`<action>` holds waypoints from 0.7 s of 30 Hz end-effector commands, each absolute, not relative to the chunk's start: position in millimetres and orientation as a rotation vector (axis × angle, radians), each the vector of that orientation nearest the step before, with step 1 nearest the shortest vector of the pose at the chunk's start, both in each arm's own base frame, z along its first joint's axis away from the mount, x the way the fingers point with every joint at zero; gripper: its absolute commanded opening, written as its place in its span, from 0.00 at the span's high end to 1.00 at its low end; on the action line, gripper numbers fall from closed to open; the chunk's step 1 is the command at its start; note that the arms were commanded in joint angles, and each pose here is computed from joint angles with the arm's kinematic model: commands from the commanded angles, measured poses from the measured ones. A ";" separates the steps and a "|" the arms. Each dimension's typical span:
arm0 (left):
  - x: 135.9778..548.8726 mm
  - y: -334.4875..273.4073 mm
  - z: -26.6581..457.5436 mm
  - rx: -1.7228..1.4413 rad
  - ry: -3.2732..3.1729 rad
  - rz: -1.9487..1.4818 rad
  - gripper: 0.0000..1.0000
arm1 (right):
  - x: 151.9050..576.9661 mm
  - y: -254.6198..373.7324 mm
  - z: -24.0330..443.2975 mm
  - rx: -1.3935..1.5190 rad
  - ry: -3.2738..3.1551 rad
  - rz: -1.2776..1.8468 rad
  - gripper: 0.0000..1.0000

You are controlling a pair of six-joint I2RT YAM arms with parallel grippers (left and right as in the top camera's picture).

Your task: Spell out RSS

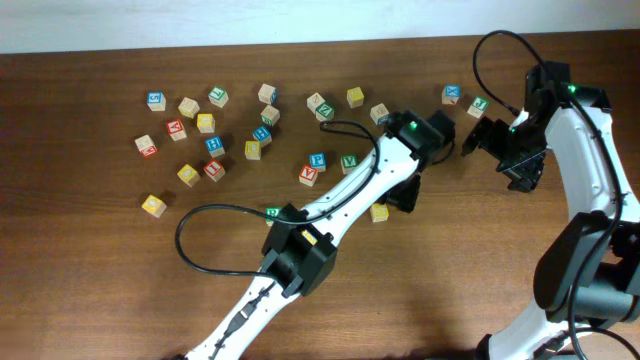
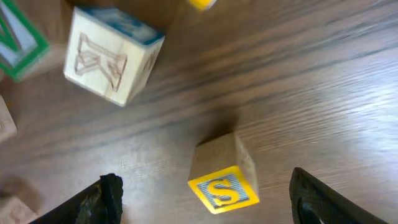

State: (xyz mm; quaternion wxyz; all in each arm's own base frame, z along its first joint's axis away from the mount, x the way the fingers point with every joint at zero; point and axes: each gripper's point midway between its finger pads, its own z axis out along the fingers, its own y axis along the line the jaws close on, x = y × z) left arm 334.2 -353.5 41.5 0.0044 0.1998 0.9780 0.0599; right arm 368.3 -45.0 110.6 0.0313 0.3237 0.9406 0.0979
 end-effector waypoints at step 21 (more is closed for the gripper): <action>308.9 -348.7 1.3 0.325 3.290 0.196 0.65 | 371.5 -42.0 121.9 0.972 2.870 0.324 0.01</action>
